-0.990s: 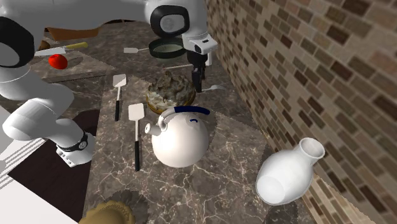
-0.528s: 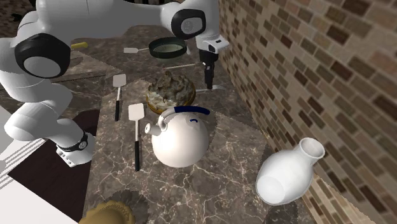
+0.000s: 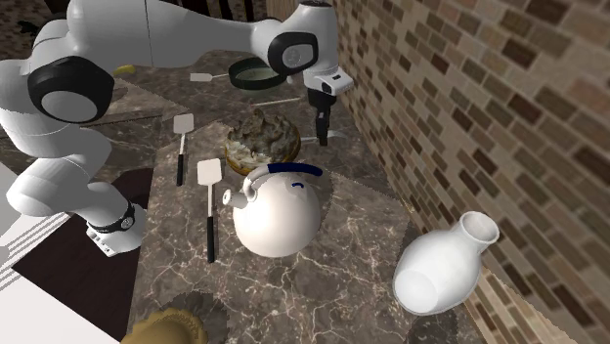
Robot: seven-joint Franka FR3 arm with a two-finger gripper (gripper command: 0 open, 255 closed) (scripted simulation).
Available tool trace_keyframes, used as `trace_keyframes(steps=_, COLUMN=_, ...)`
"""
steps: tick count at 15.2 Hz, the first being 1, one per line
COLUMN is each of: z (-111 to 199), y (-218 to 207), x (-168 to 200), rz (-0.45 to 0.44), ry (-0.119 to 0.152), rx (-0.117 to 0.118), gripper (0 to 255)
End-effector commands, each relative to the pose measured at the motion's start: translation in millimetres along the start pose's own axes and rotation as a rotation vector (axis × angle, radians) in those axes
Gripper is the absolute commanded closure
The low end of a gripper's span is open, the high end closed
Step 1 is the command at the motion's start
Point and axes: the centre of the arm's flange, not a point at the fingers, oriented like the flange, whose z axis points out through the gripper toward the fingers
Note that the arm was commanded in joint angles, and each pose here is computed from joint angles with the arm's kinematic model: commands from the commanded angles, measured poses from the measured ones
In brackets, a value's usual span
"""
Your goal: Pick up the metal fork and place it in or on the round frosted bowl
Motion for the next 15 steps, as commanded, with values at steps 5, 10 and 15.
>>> trace_keyframes(steps=5, z=0.9, y=0.2, x=-0.1, rz=0.0, ry=0.0, rx=0.0, gripper=0)
trace_keyframes(steps=10, z=0.8, y=-0.1, x=-0.2, rz=0.0, ry=0.0, rx=0.0, gripper=255)
trace_keyframes(steps=15, z=0.9, y=0.2, x=-0.1, rz=0.0, ry=0.0, rx=0.0, gripper=255)
